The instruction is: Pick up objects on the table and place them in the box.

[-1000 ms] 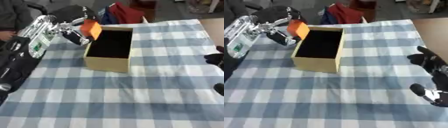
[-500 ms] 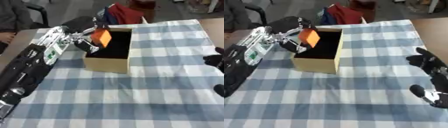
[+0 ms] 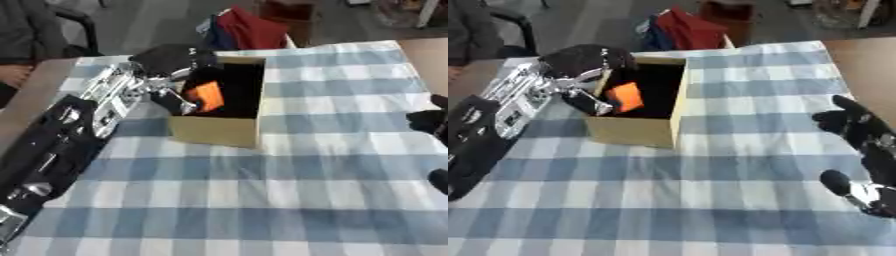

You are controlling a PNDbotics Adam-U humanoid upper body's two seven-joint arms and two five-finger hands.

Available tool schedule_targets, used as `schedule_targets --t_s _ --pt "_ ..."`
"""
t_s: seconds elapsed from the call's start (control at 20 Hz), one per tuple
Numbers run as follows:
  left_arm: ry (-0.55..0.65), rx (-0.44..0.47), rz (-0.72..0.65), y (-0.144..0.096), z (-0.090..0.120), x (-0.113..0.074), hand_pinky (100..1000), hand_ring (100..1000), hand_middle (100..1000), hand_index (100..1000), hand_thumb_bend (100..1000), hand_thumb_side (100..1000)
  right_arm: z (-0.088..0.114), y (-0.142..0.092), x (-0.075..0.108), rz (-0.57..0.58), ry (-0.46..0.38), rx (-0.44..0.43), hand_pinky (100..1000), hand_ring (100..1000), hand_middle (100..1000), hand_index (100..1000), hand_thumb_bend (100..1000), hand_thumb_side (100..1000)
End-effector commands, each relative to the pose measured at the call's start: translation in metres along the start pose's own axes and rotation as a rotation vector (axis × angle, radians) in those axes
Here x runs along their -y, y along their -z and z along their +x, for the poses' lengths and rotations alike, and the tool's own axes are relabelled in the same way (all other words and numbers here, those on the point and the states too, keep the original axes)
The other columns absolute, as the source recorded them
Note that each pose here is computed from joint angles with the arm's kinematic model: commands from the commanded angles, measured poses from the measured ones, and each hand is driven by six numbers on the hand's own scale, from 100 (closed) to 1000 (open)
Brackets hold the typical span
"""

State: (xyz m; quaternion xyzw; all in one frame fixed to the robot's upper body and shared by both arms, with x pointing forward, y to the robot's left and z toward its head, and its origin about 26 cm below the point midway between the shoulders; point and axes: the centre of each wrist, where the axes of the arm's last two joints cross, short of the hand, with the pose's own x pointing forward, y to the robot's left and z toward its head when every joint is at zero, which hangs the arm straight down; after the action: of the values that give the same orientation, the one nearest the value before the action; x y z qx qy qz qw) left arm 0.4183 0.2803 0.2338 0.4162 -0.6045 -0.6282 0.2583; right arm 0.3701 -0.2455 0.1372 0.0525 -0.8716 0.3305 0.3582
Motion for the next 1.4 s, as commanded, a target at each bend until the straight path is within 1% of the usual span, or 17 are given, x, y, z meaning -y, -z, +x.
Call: schedule_targets --t_s 0.05,0.1,0.15,0.25,0.3,0.4,0.55,0.65,0.7,0.75,0.8,0.85,0.9,1.0,1.15,1.3,1.4 --pt "0.02 -0.022 0.093 -0.013 -0.008 -0.023 878 877 893 931 339 392 0.008 0.007 0.008 -0.004 -0.033 0.029 871 870 769 1000 641 552" --pt "0.015 -0.015 0.128 -0.016 -0.007 -0.029 874 859 873 923 302 314 0.008 0.007 0.008 -0.005 -0.034 0.028 871 870 769 1000 642 552" --pt "0.011 -0.006 0.165 -0.02 -0.006 -0.034 868 824 828 905 182 200 0.008 0.006 0.008 -0.006 -0.035 0.028 871 870 769 1000 643 551" --pt "-0.011 0.006 0.251 -0.03 -0.006 -0.043 874 805 791 888 100 171 0.008 0.006 0.009 -0.011 -0.041 0.026 871 869 769 1000 644 553" --pt "-0.025 0.006 0.287 -0.036 -0.006 -0.046 873 791 770 877 100 166 0.008 0.005 0.01 -0.015 -0.045 0.024 870 869 769 1000 646 552" --pt "-0.056 -0.009 0.353 -0.049 -0.007 -0.048 871 774 747 864 100 185 0.008 0.003 0.013 -0.026 -0.052 0.018 870 869 769 1000 644 556" --pt "-0.104 -0.039 0.458 -0.072 -0.009 -0.05 868 752 721 844 100 238 0.009 0.002 0.015 -0.037 -0.064 0.014 870 868 769 1000 646 557" --pt "-0.15 -0.063 0.533 -0.086 -0.007 -0.048 868 740 705 833 100 283 0.009 0.001 0.017 -0.045 -0.073 0.011 870 868 769 1000 645 559" --pt "-0.172 -0.072 0.568 -0.093 -0.006 -0.047 869 737 702 830 100 292 0.01 0.001 0.017 -0.05 -0.076 0.01 870 868 769 1000 645 558" --pt "-0.198 -0.078 0.6 -0.098 -0.002 -0.044 872 734 697 826 100 324 0.01 0.001 0.018 -0.053 -0.079 0.009 870 868 769 1000 645 558" --pt "-0.228 -0.085 0.627 -0.103 0.002 -0.041 876 730 692 821 100 362 0.011 0.001 0.019 -0.056 -0.081 0.01 870 868 769 1000 647 555" --pt "-0.259 -0.09 0.652 -0.106 0.007 -0.037 876 730 691 821 100 367 0.011 0.001 0.019 -0.056 -0.082 0.009 870 868 769 1000 647 554" --pt "-0.294 -0.097 0.676 -0.11 0.013 -0.033 883 725 684 816 100 431 0.011 0.001 0.019 -0.058 -0.084 0.009 870 868 769 1000 649 552" --pt "-0.364 -0.111 0.717 -0.116 0.026 -0.025 888 723 681 814 100 461 0.01 0.0 0.02 -0.063 -0.085 0.007 870 868 769 1000 648 553" --pt "-0.455 -0.135 0.755 -0.125 0.038 -0.009 893 719 676 811 100 471 0.009 -0.001 0.019 -0.067 -0.082 0.004 870 869 768 1000 648 551" --pt "-0.524 -0.158 0.777 -0.137 0.041 0.009 895 715 671 808 100 474 0.009 0.0 0.018 -0.066 -0.08 0.005 869 869 768 1000 646 556" --pt "-0.564 -0.168 0.799 -0.142 0.043 0.019 896 713 669 807 100 475 0.01 -0.001 0.017 -0.068 -0.077 0.004 870 869 768 1000 646 554"
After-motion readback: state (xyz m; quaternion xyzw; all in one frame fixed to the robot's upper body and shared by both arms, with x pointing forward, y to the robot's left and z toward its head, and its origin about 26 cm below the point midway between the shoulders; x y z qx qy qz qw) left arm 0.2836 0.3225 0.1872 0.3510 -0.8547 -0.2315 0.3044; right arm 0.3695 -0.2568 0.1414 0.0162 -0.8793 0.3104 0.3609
